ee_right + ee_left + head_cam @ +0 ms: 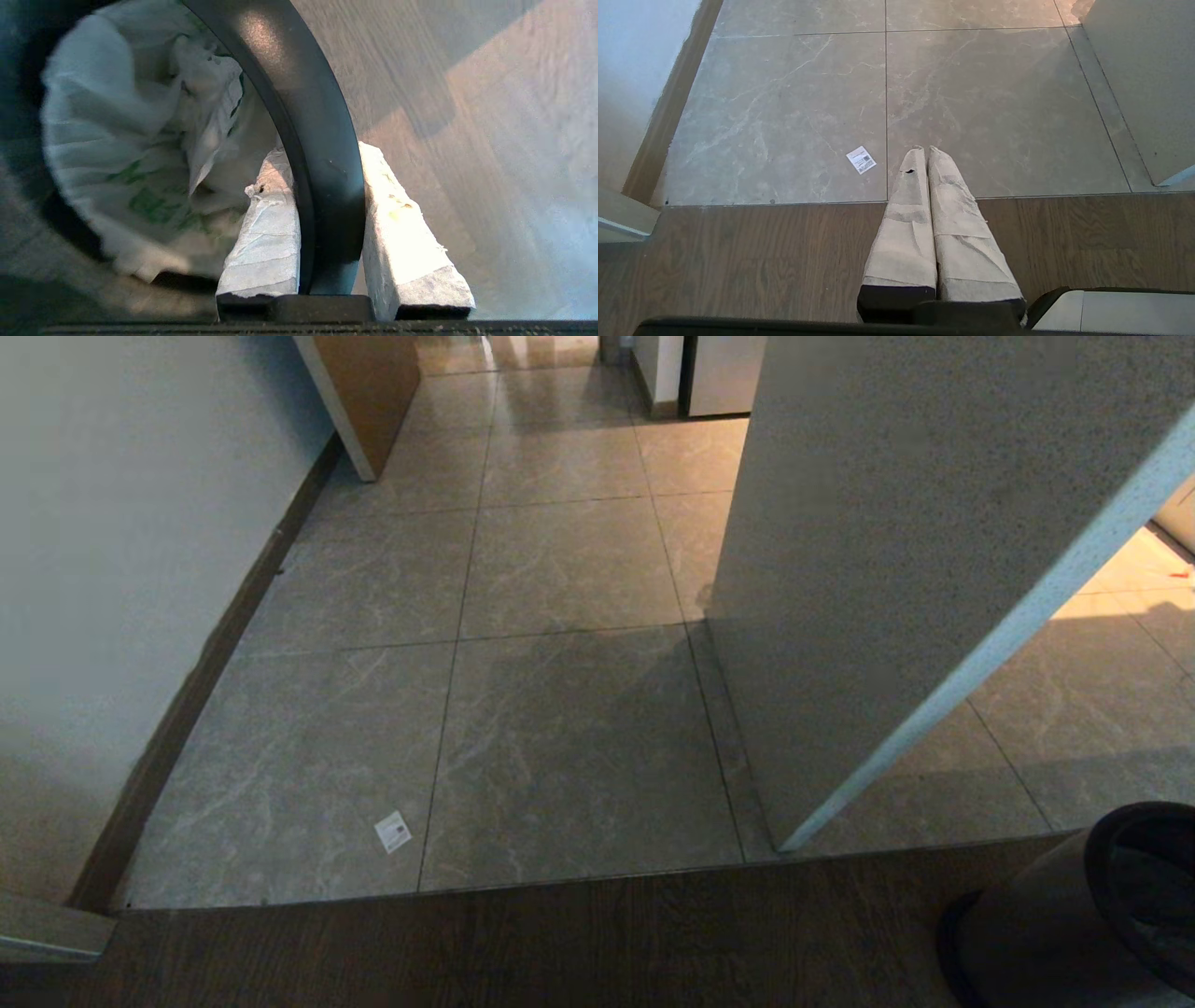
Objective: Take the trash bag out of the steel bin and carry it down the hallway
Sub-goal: Place the outer trash can on the ground
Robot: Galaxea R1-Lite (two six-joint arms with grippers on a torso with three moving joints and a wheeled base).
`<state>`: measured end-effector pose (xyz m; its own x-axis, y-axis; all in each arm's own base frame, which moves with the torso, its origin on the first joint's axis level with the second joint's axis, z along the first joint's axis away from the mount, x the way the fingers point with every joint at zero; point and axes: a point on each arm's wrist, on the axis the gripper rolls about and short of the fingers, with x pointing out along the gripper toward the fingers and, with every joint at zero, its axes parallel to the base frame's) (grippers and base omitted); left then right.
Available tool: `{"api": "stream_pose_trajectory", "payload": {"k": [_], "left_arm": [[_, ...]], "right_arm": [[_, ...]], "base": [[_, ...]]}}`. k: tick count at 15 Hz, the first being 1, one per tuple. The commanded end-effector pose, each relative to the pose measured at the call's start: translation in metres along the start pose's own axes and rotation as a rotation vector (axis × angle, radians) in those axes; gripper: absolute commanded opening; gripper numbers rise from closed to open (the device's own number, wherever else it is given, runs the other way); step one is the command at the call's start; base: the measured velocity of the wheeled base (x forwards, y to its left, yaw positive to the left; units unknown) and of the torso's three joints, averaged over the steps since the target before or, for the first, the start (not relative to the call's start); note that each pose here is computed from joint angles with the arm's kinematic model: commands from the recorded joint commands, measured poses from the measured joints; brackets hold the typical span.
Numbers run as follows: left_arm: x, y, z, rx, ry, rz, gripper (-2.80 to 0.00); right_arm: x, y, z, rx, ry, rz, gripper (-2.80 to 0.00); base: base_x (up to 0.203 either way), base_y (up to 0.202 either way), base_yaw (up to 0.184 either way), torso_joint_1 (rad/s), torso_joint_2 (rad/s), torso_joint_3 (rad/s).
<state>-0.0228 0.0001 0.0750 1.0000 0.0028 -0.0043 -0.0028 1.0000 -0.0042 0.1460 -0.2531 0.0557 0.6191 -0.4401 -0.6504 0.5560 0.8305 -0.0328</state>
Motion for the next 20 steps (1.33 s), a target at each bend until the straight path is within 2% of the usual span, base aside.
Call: {"api": "stream_pose_trajectory", "payload": {"k": [1, 4, 10, 14, 20], "left_arm": [[0.0, 0.0, 0.0, 0.0, 0.0, 0.0, -2.8], [0.0, 0.0, 0.0, 0.0, 0.0, 0.0, -2.8], [0.0, 0.0, 0.0, 0.0, 0.0, 0.0, -2.8], [0.0, 0.0, 0.0, 0.001, 0.0, 0.0, -2.8], [0.0, 0.0, 0.0, 0.0, 0.0, 0.0, -2.8]], "right_arm": [[-0.024, -0.011, 0.002, -0.059, -0.019, -0.012, -2.8], [-0.05, -0.022, -0.001, -0.1, -0.016, 0.02, -2.8], [-0.088, -0.025, 0.012, -0.11, -0.076, -0.038, -2.8], [-0.108, -0.027, 0.03, -0.114, -0.095, -0.053, -2.8], [-0.144, -0.015, 0.044, -0.119, -0.113, -0.066, -2.8]], "base": [[0.0, 0.0, 0.0, 0.0, 0.0, 0.0], [0.0, 0.0, 0.0, 0.0, 0.0, 0.0], [0.0, 0.0, 0.0, 0.0, 0.0, 0.0], [0.0, 0.0, 0.0, 0.0, 0.0, 0.0], [0.0, 0.0, 0.0, 0.0, 0.0, 0.0]]}}
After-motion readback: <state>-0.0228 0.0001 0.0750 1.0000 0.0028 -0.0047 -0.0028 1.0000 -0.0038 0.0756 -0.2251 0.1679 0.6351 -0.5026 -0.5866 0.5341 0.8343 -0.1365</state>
